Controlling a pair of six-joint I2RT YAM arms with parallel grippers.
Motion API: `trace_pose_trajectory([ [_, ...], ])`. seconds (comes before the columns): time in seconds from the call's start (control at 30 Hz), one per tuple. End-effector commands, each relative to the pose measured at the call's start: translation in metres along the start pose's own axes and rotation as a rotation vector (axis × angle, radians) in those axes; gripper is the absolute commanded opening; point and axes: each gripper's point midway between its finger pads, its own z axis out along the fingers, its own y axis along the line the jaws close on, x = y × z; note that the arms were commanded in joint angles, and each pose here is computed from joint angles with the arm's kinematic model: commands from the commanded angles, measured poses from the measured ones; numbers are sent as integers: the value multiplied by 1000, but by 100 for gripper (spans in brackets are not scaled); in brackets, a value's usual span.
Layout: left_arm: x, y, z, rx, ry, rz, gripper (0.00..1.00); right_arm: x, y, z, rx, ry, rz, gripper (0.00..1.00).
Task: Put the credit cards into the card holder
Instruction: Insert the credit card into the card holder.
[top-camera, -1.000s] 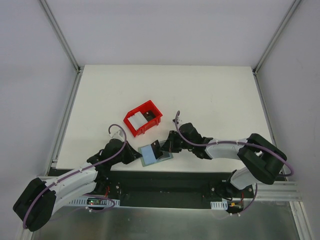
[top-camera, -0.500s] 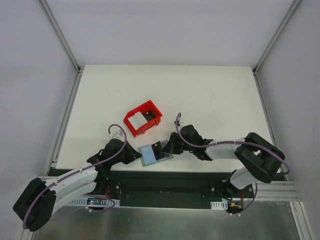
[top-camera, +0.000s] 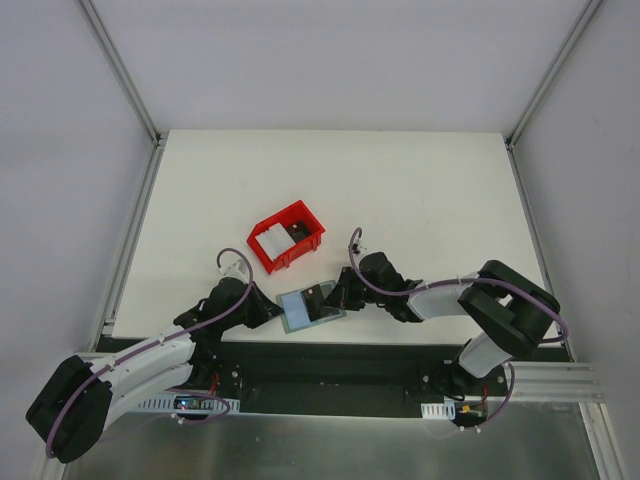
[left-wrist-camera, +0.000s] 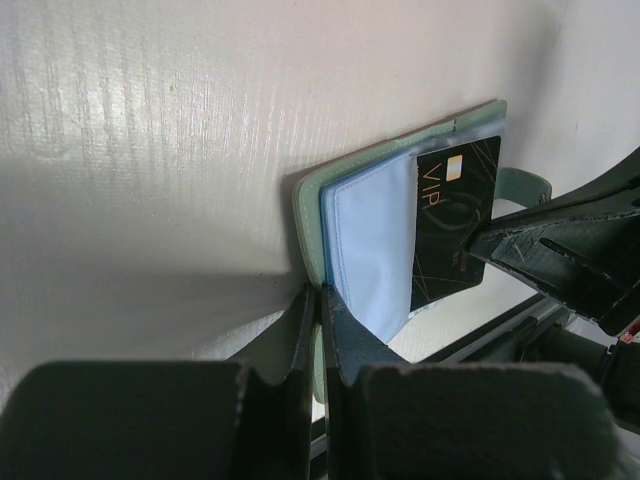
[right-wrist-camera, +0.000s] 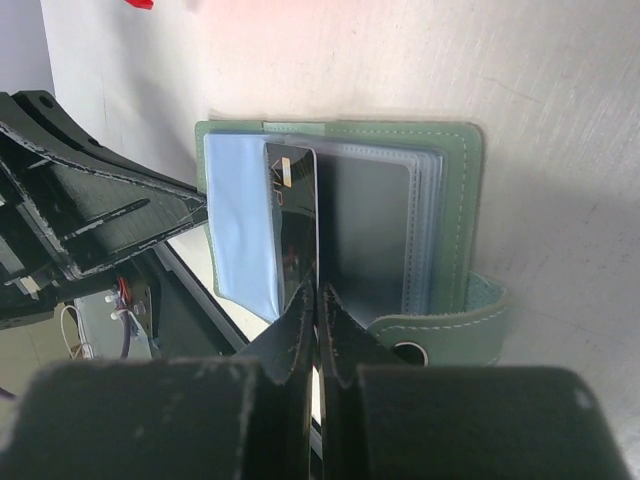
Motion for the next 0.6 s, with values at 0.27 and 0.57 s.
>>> trace_pose_trajectory([
  [0.27,0,8,0,-25,-1,-4,0,-10,-10,6,31,-29,-14,0],
  [0.57,-1,7,0,-26,-6,-3,0,-12,-15,11,54,-21,-15,0],
])
